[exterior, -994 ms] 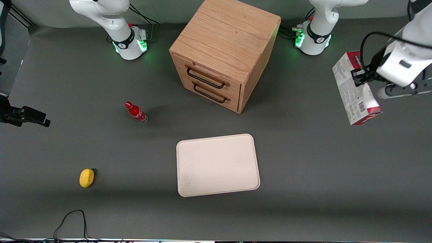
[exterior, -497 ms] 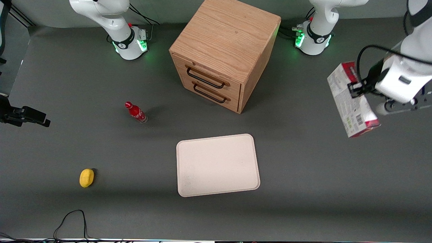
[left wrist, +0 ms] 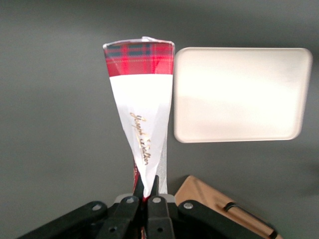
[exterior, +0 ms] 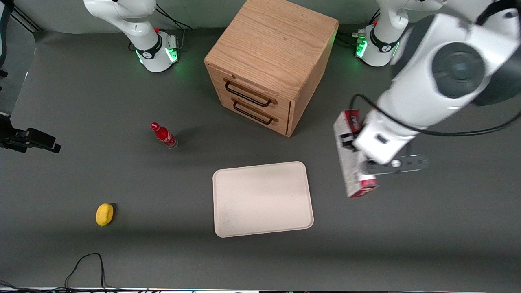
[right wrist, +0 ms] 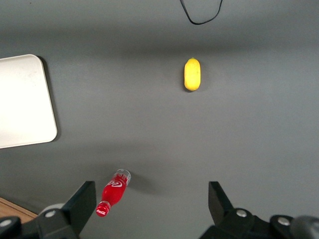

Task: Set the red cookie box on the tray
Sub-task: 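Carry the held cookie box over to the cream tray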

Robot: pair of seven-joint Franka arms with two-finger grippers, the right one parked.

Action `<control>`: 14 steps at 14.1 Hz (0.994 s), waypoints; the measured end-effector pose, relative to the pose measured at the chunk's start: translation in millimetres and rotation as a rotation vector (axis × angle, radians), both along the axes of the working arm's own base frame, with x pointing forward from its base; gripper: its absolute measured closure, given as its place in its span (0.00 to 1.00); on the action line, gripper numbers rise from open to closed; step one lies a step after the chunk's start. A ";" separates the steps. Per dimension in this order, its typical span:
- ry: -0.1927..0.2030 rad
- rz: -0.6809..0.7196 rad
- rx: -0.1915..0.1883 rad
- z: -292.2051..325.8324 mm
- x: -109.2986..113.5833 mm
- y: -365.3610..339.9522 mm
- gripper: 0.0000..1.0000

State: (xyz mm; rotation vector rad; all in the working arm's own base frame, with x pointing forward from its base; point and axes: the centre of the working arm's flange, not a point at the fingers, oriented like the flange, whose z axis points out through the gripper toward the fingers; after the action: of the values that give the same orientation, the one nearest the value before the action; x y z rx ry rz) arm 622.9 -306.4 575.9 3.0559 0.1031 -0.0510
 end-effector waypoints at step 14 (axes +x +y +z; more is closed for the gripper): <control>0.017 -0.048 0.058 -245.6 41.3 -93.2 0.97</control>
State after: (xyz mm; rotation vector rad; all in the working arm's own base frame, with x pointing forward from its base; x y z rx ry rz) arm 664.1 -399.6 330.2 3.1163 0.0329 -0.0786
